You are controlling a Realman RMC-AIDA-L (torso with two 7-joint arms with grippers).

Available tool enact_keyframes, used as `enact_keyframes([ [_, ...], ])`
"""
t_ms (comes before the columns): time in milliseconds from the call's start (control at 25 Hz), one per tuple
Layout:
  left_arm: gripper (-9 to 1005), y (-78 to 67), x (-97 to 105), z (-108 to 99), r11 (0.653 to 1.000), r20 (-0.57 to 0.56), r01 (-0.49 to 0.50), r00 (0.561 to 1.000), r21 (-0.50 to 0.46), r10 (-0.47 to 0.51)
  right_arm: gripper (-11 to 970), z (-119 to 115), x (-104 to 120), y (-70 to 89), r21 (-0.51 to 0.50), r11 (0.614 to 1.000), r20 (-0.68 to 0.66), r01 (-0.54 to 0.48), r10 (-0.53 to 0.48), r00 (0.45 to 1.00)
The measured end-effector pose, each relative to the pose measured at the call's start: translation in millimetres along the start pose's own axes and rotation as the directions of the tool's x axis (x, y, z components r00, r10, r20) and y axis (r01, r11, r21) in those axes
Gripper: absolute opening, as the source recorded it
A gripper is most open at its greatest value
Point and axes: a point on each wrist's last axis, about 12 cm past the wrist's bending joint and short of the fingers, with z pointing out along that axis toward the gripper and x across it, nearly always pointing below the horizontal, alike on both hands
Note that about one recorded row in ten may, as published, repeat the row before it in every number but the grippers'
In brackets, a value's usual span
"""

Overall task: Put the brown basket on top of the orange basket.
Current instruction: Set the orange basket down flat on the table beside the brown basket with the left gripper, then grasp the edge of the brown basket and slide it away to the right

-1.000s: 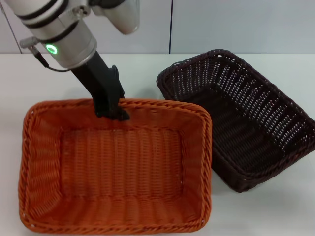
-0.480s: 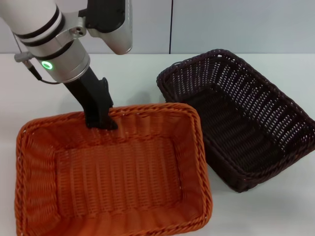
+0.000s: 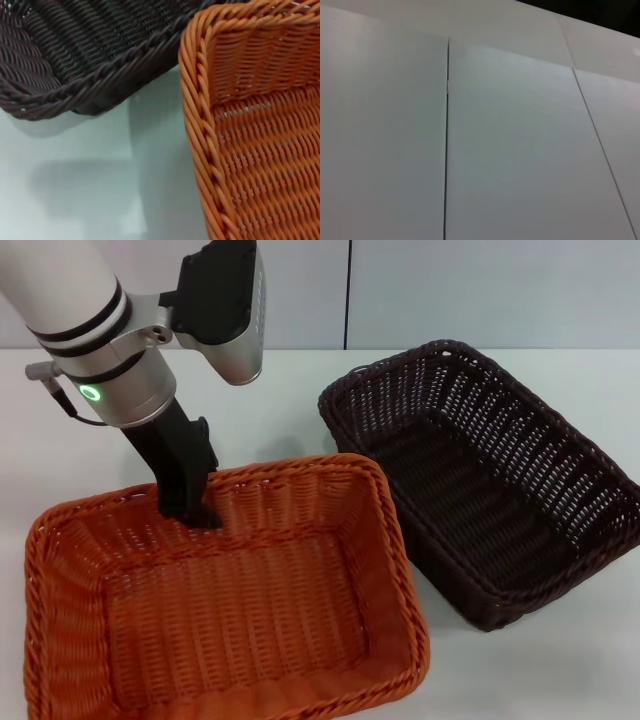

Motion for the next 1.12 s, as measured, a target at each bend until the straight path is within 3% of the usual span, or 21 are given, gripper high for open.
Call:
enact_keyframes([
  [480,449,18.6,-16,-14,0.980,0.061,-0.020,0.998,-0.196,0.033,709,-5,-2,0.1,-0.005,1.000,0.009,-0.004,0.004,1.000],
  [600,519,26.3,-16,-42,0.936,0.171,0.041,0.985,-0.351,0.021,709,-5,-2,-0.1,-0.005,1.000,0.005,-0.002,0.002,1.000],
  [640,564,32.1,-8,-69,0.875,0.317,0.151,0.949,-0.460,0.003,709,-5,-1,0.1,-0.007,1.000,0.001,-0.001,0.001,1.000],
  [680,608,32.1,-8,-69,0.875,0.317,0.151,0.949,-0.460,0.003,709,-5,-1,0.1,-0.007,1.000,0.001,-0.001,0.001,1.000],
  [760,697,36.7,4,-96,0.801,0.478,0.296,0.878,-0.521,-0.014,709,-4,-1,-0.2,-0.006,1.000,0.001,-0.001,0.001,1.000],
  [920,708,37.7,38,-126,0.646,0.729,0.572,0.684,-0.505,-0.036,708,-3,-2,-2.3,0.006,1.000,0.006,-0.028,0.028,1.000],
  [960,711,35.8,43,-128,0.622,0.757,0.606,0.653,-0.496,-0.033,708,-3,-1,-3.5,0.010,0.999,0.004,-0.047,0.047,0.999],
  [1000,714,35.8,43,-128,0.622,0.757,0.606,0.653,-0.496,-0.033,708,-2,-1,-5.4,0.016,0.998,-0.001,-0.062,0.063,0.998],
  [1040,717,32.9,49,-130,0.590,0.794,0.648,0.608,-0.481,-0.020,708,-2,0,-6.5,0.021,0.997,-0.007,-0.077,0.077,0.997],
  [1120,718,21.0,64,-131,0.510,0.885,0.756,0.466,-0.411,0.022,708,1,3,-9.0,0.031,0.995,-0.017,-0.091,0.092,0.996],
])
